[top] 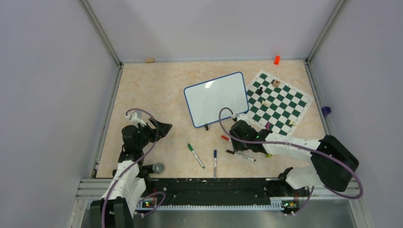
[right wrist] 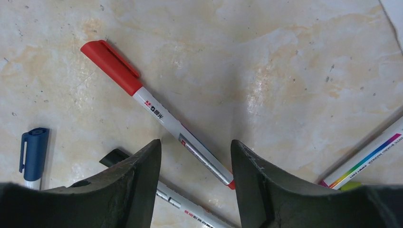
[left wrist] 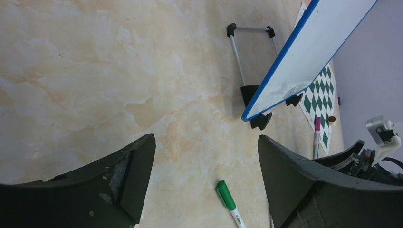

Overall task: Write a sentence on the whiteboard
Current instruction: Pick up the whiteboard marker from the center of the board, then pass from the right arm to the left

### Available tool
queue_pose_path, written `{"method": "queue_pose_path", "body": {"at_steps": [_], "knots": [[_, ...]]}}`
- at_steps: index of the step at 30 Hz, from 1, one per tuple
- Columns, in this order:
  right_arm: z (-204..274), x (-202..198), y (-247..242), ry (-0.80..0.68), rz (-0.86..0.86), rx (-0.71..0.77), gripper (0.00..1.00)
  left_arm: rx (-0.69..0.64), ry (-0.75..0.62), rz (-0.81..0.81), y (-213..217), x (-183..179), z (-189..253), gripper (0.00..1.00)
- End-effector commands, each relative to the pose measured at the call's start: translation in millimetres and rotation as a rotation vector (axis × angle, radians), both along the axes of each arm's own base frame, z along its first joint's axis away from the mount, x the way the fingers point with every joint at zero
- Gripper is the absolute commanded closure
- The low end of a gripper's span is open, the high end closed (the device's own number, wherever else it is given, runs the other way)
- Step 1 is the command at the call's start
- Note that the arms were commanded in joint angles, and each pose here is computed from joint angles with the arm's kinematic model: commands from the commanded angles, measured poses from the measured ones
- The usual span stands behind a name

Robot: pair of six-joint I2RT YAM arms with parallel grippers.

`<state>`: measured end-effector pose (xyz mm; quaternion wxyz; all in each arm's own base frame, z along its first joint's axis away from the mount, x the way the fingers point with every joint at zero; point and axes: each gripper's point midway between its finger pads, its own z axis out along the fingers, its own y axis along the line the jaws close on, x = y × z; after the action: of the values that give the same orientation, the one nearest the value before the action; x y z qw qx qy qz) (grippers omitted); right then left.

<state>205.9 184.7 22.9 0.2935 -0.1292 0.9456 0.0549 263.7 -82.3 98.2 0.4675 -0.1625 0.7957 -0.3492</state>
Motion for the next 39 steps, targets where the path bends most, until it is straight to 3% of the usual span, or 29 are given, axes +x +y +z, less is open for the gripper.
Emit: {"method": "queue_pose_path", "body": {"at_steps": [1,2,6,7,11,16,24,29,39], "knots": [[3,7,11,-0.008,0.01,0.043,0.48,0.011,-0.053,-0.017,-2,5,12,0.16],[2,5,12,0.001,0.016,0.047,0.53,0.011,-0.054,-0.018,-2,4,13,0.16],[-1,0,13,0.022,0.045,0.046,0.94,0.011,-0.064,-0.035,-4,3,15,0.16],[0,0,14,0.025,0.05,0.046,1.0,0.009,-0.068,-0.044,-5,3,17,0.16],[21,1,26,0.006,0.089,0.111,1.0,-0.065,-0.017,-0.07,-14,-2,27,0.16],[60,5,38,-0.05,0.151,0.188,1.0,-0.295,0.007,-0.129,-44,-13,64,0.15],[117,-4,87,-0.074,0.351,0.434,1.0,-0.415,0.07,-0.289,-118,-20,101,0.18],[138,-9,112,-0.058,0.424,0.552,1.0,-0.429,0.097,-0.356,-149,-10,101,0.3],[149,-23,123,-0.014,0.51,0.61,1.0,-0.435,0.129,-0.404,-172,-2,98,0.38]]}}
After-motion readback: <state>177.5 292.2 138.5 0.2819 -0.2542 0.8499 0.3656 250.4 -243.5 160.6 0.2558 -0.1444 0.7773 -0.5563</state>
